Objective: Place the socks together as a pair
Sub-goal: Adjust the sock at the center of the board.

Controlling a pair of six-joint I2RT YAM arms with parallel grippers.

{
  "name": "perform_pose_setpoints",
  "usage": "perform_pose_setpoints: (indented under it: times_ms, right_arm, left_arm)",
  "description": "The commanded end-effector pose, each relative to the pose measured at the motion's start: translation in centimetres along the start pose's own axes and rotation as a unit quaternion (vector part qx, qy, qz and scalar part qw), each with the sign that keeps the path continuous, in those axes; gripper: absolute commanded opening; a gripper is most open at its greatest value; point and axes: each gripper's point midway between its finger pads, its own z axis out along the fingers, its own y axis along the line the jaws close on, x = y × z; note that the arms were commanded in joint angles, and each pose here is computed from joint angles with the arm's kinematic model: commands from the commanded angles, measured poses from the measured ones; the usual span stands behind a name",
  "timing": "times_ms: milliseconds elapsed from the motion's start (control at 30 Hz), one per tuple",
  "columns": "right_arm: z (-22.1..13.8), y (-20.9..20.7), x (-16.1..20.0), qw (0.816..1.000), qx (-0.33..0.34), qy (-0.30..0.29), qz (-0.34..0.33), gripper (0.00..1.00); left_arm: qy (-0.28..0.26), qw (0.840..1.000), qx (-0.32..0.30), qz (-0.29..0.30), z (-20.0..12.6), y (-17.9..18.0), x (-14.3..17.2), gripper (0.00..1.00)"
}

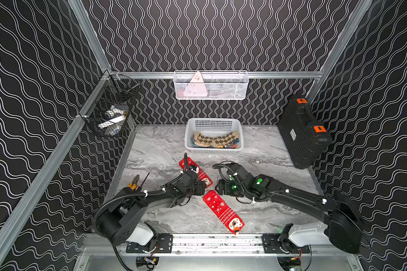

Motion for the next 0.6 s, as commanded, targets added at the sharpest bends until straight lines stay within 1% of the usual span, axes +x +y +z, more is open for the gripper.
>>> perform_pose_setpoints:
  times_ms: [0, 100, 200, 267, 467, 567]
  right_arm:
    - [-1.9, -3.6, 0.4, 0.999, 0.046, -0.003, -0.005, 0.85]
    - [-3.4, -5.0, 0.3, 0.999, 0.046, -0.014, 0.005, 0.85]
    - [-4.3, -6.0, 0.4, 0.999, 0.049, -0.017, 0.011, 0.85]
    - [-4.6, -6.5, 0.3, 0.998, 0.051, -0.019, 0.013, 0.86]
    - [-4.2, -7.7, 0.3, 0.998, 0.058, -0.013, 0.021, 0.86]
    - [-3.7, -8.3, -0.2, 0.998, 0.062, -0.019, 0.027, 0.86]
  left_arm:
    - [0.006, 0.999, 0.047, 0.013, 1.3, -2.6, -0.2, 0.61]
    - [0.010, 0.998, 0.055, 0.024, 2.6, -3.9, -0.4, 0.61]
    - [0.005, 0.997, 0.066, 0.035, 3.8, -5.7, -1.4, 0.61]
    - [0.000, 0.996, 0.080, 0.048, 4.5, -7.6, -2.3, 0.62]
    - [-0.012, 0.988, 0.125, 0.092, 6.4, -13.8, -3.8, 0.62]
    - [-0.033, 0.985, 0.136, 0.100, 5.8, -15.6, -4.6, 0.63]
